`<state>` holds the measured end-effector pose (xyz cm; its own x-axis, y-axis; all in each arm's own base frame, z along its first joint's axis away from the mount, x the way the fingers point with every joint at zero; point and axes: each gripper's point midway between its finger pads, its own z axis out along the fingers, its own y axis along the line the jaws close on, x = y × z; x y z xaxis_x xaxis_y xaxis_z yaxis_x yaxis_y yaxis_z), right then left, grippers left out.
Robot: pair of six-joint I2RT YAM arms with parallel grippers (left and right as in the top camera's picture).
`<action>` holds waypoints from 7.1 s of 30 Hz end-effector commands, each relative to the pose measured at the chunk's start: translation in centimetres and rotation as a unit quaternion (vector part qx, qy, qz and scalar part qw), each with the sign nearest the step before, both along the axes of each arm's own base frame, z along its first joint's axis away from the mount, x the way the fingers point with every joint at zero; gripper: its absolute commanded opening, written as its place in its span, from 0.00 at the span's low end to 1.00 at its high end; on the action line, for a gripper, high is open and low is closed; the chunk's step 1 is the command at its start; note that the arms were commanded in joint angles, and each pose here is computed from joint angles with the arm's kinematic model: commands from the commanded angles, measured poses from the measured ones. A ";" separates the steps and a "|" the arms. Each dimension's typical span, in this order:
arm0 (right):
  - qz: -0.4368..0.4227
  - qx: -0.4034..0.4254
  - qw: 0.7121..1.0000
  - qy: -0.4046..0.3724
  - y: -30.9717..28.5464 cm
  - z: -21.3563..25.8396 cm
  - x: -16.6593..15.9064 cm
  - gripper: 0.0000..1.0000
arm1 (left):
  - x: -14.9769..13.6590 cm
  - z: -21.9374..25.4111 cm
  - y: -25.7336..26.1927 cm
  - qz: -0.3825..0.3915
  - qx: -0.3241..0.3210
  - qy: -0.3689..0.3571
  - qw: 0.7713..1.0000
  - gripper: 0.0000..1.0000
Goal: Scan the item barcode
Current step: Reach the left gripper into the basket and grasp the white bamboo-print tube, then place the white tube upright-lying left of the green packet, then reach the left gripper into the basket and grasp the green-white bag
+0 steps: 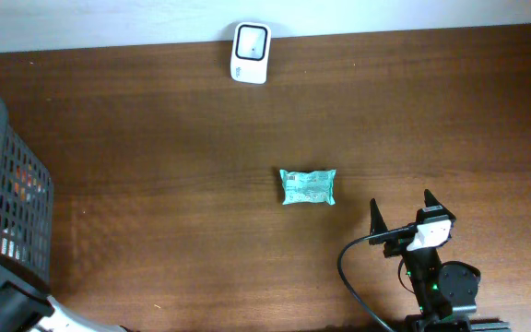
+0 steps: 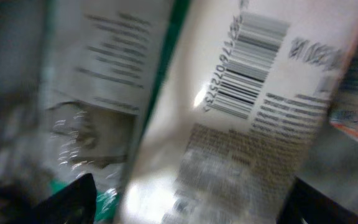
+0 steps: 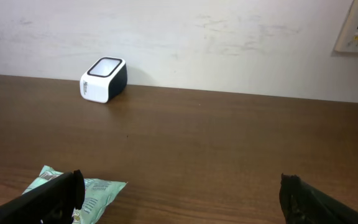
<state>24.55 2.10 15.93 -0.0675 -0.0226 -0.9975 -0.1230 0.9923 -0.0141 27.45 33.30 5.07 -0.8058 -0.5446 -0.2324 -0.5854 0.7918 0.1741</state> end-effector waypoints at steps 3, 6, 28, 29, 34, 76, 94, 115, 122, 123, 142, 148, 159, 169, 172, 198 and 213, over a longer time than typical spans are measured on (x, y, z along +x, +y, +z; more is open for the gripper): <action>0.007 0.002 1.000 0.003 0.3 -0.3 0.0 0.98 | -0.5 -4.2 -1.0 -0.014 -0.048 0.026 0.998 0.46; 0.007 0.002 1.000 0.003 0.3 -0.3 0.0 0.98 | -0.5 -3.8 -0.5 -0.012 -0.038 0.029 0.999 0.31; 0.007 0.002 1.000 0.003 0.3 -0.3 0.0 0.98 | 9.0 34.5 -10.3 -0.072 0.158 -0.301 0.938 0.25; 0.007 0.002 1.000 0.003 0.3 -0.3 0.0 0.98 | 9.1 36.0 -12.5 -0.093 0.162 -0.319 0.929 0.25; 0.007 0.002 1.000 0.003 0.3 -0.3 0.0 0.98 | 9.2 38.2 -17.1 -0.114 0.145 -0.358 0.915 0.25; 0.007 0.002 1.000 0.003 0.3 -0.3 0.0 0.98 | -2.6 -5.4 -0.3 0.255 -0.110 -0.073 0.958 0.64; 0.007 0.002 1.000 0.003 0.3 -0.3 0.0 0.98 | 3.2 29.0 -1.6 0.126 0.050 -0.375 0.917 0.00; 0.007 0.002 1.000 0.003 0.3 -0.3 0.0 0.98 | 10.6 4.9 -44.2 -0.308 -0.194 -0.091 0.927 0.00; 0.007 0.002 1.000 0.003 0.3 -0.3 0.0 0.98 | 10.6 -2.0 -48.1 -0.336 -0.203 -0.033 0.919 0.20; 0.007 0.002 1.000 0.003 0.3 -0.3 0.0 0.98 | 10.6 -2.6 -48.4 -0.338 -0.206 -0.028 0.918 0.27; 0.007 0.002 1.000 0.003 0.3 -0.3 0.0 0.98 | 15.1 24.2 -38.0 -0.304 -0.034 -0.239 0.922 1.00; 0.007 0.002 1.000 0.003 0.3 -0.3 0.0 0.98 | 8.0 33.3 -22.2 -0.106 0.076 -0.323 0.937 1.00; 0.007 0.002 1.000 0.003 0.3 -0.3 0.0 0.99 | -2.1 25.0 -5.7 0.217 0.070 -0.222 0.948 1.00; 0.007 0.002 1.000 0.003 0.3 -0.3 0.0 0.98 | -2.4 11.3 -3.1 0.140 0.041 -0.089 0.985 0.98; 0.007 0.002 1.000 0.003 0.3 -0.3 0.0 0.98 | -1.5 9.1 -2.4 0.105 0.037 -0.072 0.991 0.99; 0.007 0.002 1.000 0.003 0.3 -0.3 0.0 0.98 | -1.8 -6.9 -1.6 0.020 -0.050 0.081 0.995 0.77; 0.007 0.002 1.000 0.003 0.3 -0.3 0.0 0.98 | -2.2 -9.5 -3.2 0.010 -0.068 0.069 0.995 0.72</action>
<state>24.55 2.10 15.92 -0.0679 -0.0226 -0.9974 -0.1230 0.9923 -0.0141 29.34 33.53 2.85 -0.7795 -0.5678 -0.2646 -0.6149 0.7743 0.1495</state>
